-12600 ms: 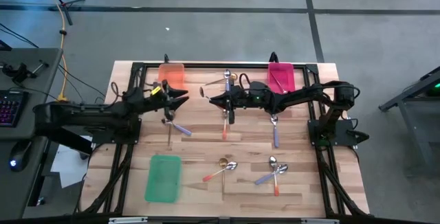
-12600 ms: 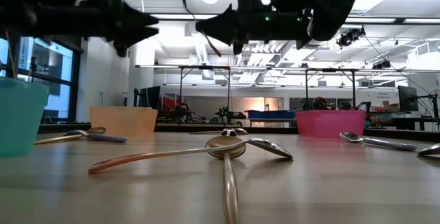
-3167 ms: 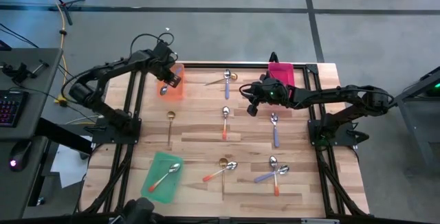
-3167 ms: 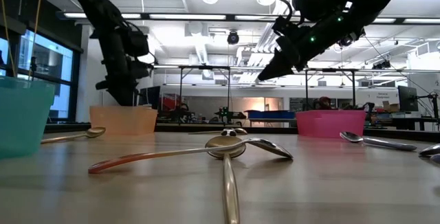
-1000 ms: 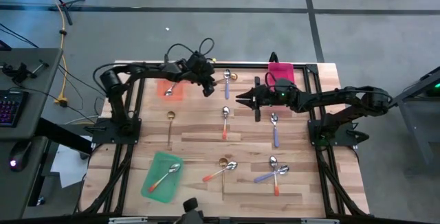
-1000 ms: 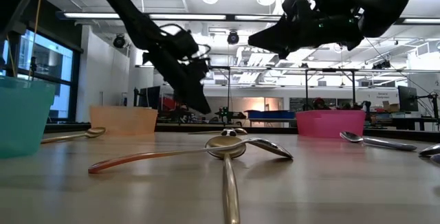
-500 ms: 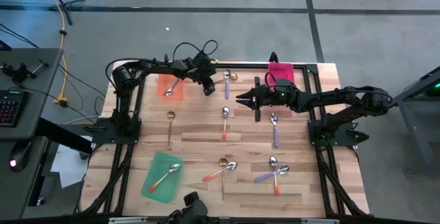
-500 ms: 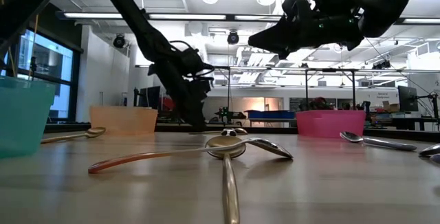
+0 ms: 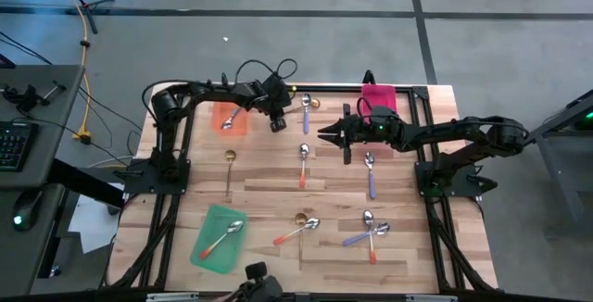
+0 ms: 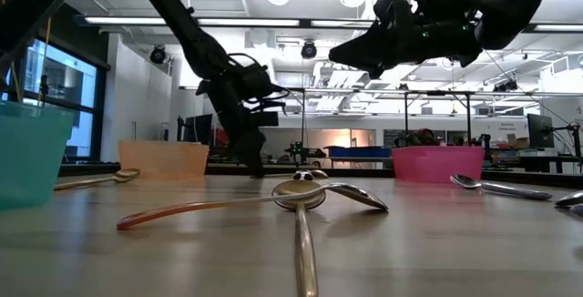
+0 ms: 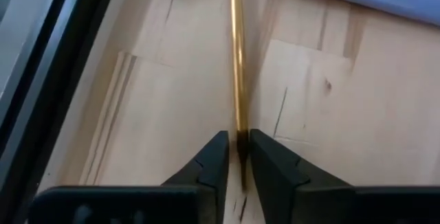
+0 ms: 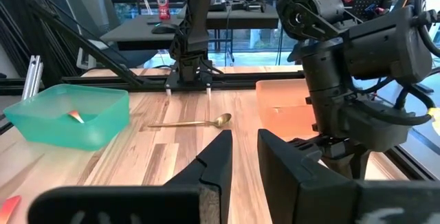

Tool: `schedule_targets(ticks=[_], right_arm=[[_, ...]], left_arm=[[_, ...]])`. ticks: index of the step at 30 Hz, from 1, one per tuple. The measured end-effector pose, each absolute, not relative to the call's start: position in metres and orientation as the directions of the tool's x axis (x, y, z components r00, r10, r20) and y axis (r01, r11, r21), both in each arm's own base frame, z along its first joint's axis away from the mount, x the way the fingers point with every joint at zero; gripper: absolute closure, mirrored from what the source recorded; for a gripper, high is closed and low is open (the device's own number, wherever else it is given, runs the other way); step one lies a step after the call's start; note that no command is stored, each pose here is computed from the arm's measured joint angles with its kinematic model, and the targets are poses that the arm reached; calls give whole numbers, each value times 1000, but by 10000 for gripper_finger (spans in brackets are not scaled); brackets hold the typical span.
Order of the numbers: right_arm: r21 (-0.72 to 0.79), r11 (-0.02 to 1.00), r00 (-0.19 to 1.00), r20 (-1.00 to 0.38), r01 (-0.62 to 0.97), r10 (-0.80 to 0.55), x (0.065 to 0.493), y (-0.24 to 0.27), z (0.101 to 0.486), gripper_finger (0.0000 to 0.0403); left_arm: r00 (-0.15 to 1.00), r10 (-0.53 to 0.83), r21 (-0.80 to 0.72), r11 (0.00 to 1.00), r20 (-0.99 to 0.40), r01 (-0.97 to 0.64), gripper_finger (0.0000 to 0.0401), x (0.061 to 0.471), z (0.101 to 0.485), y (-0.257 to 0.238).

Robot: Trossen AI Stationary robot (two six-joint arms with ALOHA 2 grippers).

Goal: Sort silverware by color (type)
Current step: Put the gold spoon into the pink bin

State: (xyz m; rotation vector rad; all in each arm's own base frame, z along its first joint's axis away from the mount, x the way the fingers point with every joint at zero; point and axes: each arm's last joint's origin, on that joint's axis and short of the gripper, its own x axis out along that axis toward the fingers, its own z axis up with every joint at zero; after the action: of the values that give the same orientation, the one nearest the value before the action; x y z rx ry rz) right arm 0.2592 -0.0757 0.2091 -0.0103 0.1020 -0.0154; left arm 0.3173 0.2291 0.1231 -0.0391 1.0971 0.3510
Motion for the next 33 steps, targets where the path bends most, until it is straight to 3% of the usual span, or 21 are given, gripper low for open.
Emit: schedule_targets(ticks=[4, 12, 17, 21, 25, 33], right_arm=[[-7, 1000, 993, -113, 15, -15, 259, -76, 208, 346], [17, 1000, 990, -138, 21, -18, 259, -76, 206, 346], [86, 994, 984, -172, 69, -53, 256, -82, 202, 346], [142, 967, 956, -236, 212, -174, 254, -87, 196, 343], [180, 922, 911, -305, 342, -278, 252, -88, 190, 323], [206, 876, 855, -401, 435, -330, 260, -92, 169, 265]], left_arm=[[383, 243, 155, 956, -891, -248, 393, 318, 123, 223], [378, 190, 96, 962, -906, -254, 399, 312, 134, 215], [512, 158, 9, 959, -844, -282, 400, 310, 162, 217], [602, 97, -96, 955, -793, -280, 400, 304, 174, 213], [705, 52, -190, 946, -708, -261, 400, 301, 183, 209], [670, 106, -141, 943, -735, -303, 387, 300, 173, 202]])
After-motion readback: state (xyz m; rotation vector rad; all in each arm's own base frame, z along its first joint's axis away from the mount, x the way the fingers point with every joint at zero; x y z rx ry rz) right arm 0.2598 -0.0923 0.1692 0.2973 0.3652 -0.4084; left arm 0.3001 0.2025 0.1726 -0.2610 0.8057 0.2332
